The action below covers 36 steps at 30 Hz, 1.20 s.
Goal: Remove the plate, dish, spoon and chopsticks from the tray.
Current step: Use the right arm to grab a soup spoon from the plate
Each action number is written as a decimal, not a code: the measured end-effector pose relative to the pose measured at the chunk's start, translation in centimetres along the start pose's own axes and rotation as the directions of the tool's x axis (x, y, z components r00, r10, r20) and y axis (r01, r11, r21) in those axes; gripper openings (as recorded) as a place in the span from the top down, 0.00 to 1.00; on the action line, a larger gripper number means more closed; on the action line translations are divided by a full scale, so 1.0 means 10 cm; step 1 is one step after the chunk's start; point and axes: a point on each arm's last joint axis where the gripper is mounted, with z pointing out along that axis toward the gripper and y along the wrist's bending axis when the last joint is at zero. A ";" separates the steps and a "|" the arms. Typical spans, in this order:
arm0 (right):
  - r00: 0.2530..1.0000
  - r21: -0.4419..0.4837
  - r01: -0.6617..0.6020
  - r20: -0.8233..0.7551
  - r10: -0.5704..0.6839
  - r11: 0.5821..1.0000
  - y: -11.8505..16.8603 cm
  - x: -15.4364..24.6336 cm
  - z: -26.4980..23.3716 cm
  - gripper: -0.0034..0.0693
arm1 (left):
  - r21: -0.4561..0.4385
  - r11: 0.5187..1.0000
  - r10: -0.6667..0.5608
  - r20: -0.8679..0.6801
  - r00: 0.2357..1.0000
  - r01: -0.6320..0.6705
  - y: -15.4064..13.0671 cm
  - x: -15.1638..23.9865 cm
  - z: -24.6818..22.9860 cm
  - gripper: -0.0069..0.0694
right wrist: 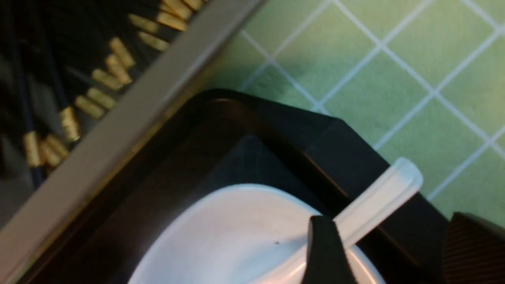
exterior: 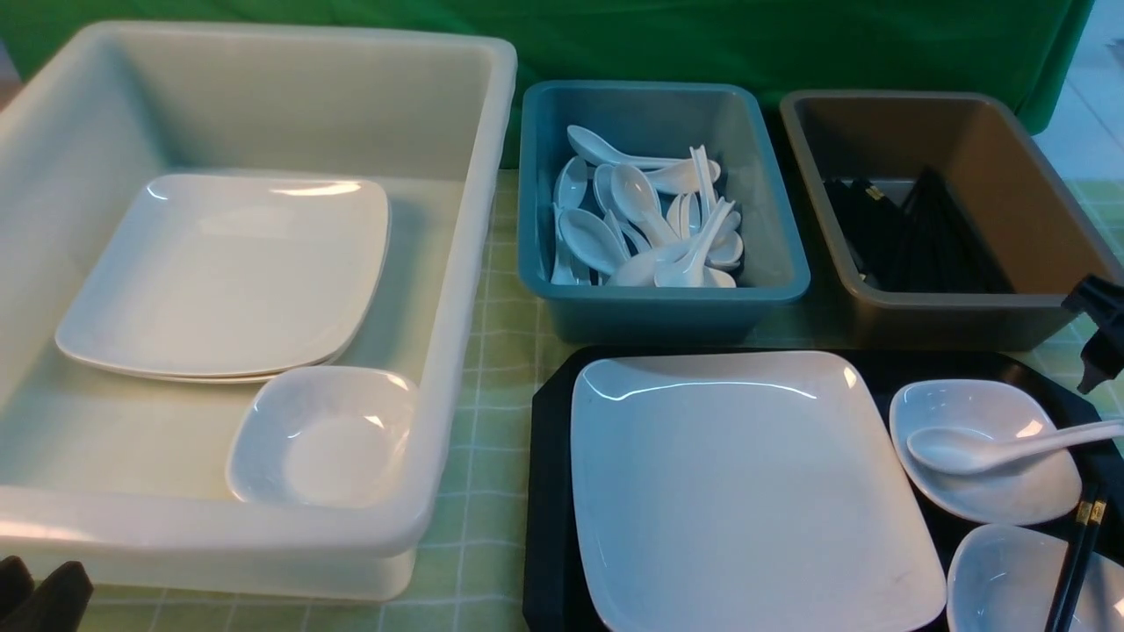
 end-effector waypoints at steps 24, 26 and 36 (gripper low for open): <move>0.991 0.054 -0.120 -0.055 0.123 0.991 0.01 0.06 0.38 0.42 | 0.000 1.000 0.000 0.000 1.000 0.000 0.00 0.00 0.00 0.62; 0.991 0.053 -0.120 -0.054 0.122 0.991 0.02 0.05 0.39 0.42 | 0.000 1.000 0.000 0.000 1.000 0.000 0.00 0.00 0.00 0.62; 0.992 0.043 -0.113 -0.048 0.115 0.993 0.03 0.04 0.42 0.73 | 0.000 1.000 0.000 0.000 1.000 0.000 0.00 0.00 0.00 0.62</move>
